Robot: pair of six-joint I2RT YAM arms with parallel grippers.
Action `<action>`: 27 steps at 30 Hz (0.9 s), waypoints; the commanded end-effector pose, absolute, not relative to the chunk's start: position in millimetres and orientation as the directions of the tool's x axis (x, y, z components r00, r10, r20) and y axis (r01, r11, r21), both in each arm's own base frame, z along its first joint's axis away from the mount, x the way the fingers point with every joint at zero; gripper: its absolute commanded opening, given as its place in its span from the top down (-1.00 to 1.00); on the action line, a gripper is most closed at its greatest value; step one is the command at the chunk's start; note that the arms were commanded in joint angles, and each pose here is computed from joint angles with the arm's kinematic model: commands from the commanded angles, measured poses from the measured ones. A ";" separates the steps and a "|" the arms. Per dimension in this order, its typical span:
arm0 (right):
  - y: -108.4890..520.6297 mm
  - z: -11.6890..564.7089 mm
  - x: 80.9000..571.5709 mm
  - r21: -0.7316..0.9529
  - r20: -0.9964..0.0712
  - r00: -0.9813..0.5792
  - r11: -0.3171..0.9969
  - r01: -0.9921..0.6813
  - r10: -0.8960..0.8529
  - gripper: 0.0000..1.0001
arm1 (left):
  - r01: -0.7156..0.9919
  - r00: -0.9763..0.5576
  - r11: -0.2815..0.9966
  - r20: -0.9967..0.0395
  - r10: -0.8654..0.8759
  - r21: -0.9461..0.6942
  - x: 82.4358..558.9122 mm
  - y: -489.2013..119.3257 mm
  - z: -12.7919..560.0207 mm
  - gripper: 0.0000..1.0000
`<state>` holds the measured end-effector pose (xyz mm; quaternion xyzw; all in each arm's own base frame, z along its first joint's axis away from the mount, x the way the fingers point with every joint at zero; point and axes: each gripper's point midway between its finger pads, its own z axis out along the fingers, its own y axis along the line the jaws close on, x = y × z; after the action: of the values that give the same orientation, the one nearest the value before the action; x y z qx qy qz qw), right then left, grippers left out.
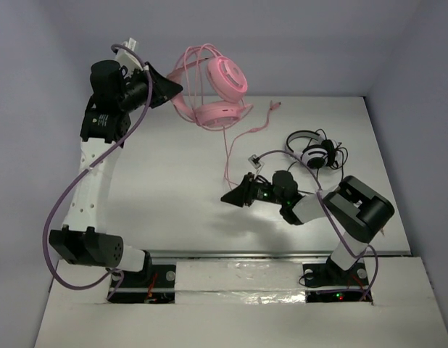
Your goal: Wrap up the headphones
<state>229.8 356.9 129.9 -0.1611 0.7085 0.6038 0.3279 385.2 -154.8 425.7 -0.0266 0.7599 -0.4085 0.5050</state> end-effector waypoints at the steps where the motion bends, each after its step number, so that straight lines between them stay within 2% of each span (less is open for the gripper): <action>1: 357.5 140.6 219.1 0.731 -0.683 -0.703 0.181 -0.658 0.198 0.10 | 0.403 -0.346 0.645 -0.760 -0.550 -0.650 392.7 -136.5 481.9 1.00; 4: 353.4 137.2 205.8 0.743 -0.670 -0.715 0.197 -0.640 0.201 0.03 | 0.373 -0.359 0.628 -0.730 -0.581 -0.683 402.6 -132.8 471.1 1.00; 6: 357.9 144.2 193.8 0.737 -0.676 -0.716 0.190 -0.649 0.176 0.07 | 0.354 -0.351 0.623 -0.717 -0.603 -0.697 409.2 -130.5 463.4 1.00; 8: 361.4 134.8 182.2 0.742 -0.663 -0.740 0.233 -0.629 0.112 0.35 | 0.282 -0.342 0.644 -0.702 -0.625 -0.711 419.5 -121.8 441.2 1.00; 9: 366.6 139.4 182.9 0.713 -0.691 -0.716 0.253 -0.653 0.098 0.49 | 0.251 -0.327 0.660 -0.703 -0.631 -0.709 423.4 -116.2 434.5 1.00; 10: 372.9 145.0 169.3 0.702 -0.700 -0.711 0.249 -0.668 0.067 0.74 | 0.196 -0.313 0.678 -0.700 -0.642 -0.709 428.4 -108.1 418.5 1.00; 11: 372.7 133.1 162.6 0.705 -0.680 -0.733 0.291 -0.647 0.017 0.85 | 0.179 -0.300 0.682 -0.700 -0.648 -0.709 430.6 -104.8 413.8 1.00; 13: 385.0 143.2 146.9 0.703 -0.684 -0.729 0.256 -0.664 -0.014 1.00 | 0.111 -0.293 0.700 -0.696 -0.655 -0.705 437.5 -95.8 389.6 1.00; 16: 410.7 165.2 127.9 0.694 -0.691 -0.719 0.211 -0.688 -0.072 1.00 | -0.002 -0.301 0.721 -0.687 -0.661 -0.693 449.3 -83.4 349.4 1.00; 17: 418.8 156.2 107.6 0.692 -0.672 -0.725 0.221 -0.687 -0.151 1.00 | -0.016 -0.304 0.713 -0.676 -0.671 -0.701 450.8 -83.0 342.7 1.00; 21: 448.2 182.3 83.6 0.662 -0.697 -0.685 0.179 -0.728 -0.212 1.00 | -0.082 -0.307 0.718 -0.668 -0.678 -0.691 457.5 -76.0 315.9 1.00; 23: 460.2 200.0 69.0 0.662 -0.702 -0.673 0.134 -0.737 -0.235 1.00 | -0.149 -0.330 0.746 -0.679 -0.656 -0.649 462.3 -71.2 294.0 1.00; 26: 467.1 196.9 59.8 0.643 -0.686 -0.657 0.162 -0.748 -0.312 1.00 | -0.178 -0.383 0.803 -0.712 -0.589 -0.568 458.0 -83.1 265.3 1.00; 27: 474.8 215.0 65.2 0.608 -0.721 -0.621 0.149 -0.780 -0.306 1.00 | -0.161 -0.415 0.833 -0.730 -0.543 -0.529 452.9 -99.7 258.4 1.00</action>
<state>70.9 470.3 207.1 -0.3369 0.7174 0.5664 0.2257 447.7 -78.5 235.4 -0.2401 0.8364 -0.1981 0.4512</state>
